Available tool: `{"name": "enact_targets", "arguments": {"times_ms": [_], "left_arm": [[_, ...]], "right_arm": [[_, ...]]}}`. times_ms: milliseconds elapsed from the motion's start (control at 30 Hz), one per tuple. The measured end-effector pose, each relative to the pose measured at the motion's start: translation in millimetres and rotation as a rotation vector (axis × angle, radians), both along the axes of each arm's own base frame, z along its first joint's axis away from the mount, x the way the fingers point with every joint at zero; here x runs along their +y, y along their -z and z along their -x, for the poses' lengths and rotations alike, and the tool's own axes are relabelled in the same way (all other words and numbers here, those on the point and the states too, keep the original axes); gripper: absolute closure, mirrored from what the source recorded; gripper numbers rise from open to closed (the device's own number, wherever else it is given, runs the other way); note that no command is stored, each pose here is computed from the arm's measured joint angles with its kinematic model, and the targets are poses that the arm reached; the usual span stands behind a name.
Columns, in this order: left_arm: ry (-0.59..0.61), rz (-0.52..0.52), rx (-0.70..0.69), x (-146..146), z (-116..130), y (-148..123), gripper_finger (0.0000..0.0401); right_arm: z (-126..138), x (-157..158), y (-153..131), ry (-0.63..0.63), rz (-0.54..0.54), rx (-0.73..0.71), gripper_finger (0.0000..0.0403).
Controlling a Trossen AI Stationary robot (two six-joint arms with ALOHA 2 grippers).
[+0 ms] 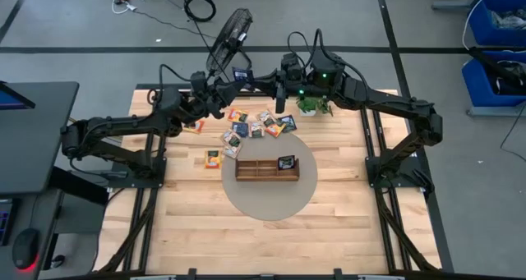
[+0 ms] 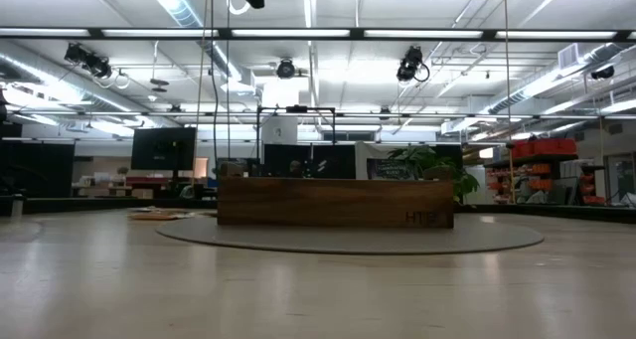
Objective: Pick & Place Tea
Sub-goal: Put the blue tea bag into the right section of the wooden organizer
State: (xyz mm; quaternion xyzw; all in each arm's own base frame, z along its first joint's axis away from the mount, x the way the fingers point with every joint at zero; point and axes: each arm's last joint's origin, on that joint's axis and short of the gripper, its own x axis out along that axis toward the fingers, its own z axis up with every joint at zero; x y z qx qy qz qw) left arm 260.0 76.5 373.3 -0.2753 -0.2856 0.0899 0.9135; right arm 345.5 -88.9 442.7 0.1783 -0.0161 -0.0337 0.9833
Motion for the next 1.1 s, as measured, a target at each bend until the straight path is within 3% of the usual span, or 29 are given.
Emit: {"name": "enact_targets", "arguments": {"times_ms": [200,567,700,867,967,1100], "left_arm": [[0.005,0.008,0.0,0,0,0,0.0376],[0.123,0.007,-0.004,-3,-1,0,0.0258],[0.201,0.097,-0.031,-2,-1,0,0.0224],[0.35,0.417,-0.137,5,2,0,0.0197],[0.424,0.582,-0.145,10,1,4,0.019],[0.462,0.721,-0.073,14,-1,13,0.0188]], "right_arm": [[1,1,-1,-0.007,0.017,0.005,0.0401],[28,4,-18,0.007,0.152,0.019,0.0402],[53,11,-26,-0.001,0.354,0.087,0.0403],[77,25,-22,0.019,0.65,0.303,0.0403],[82,35,-15,0.054,0.821,0.453,0.0403],[75,49,-4,0.066,1.076,0.624,0.0403]]}}
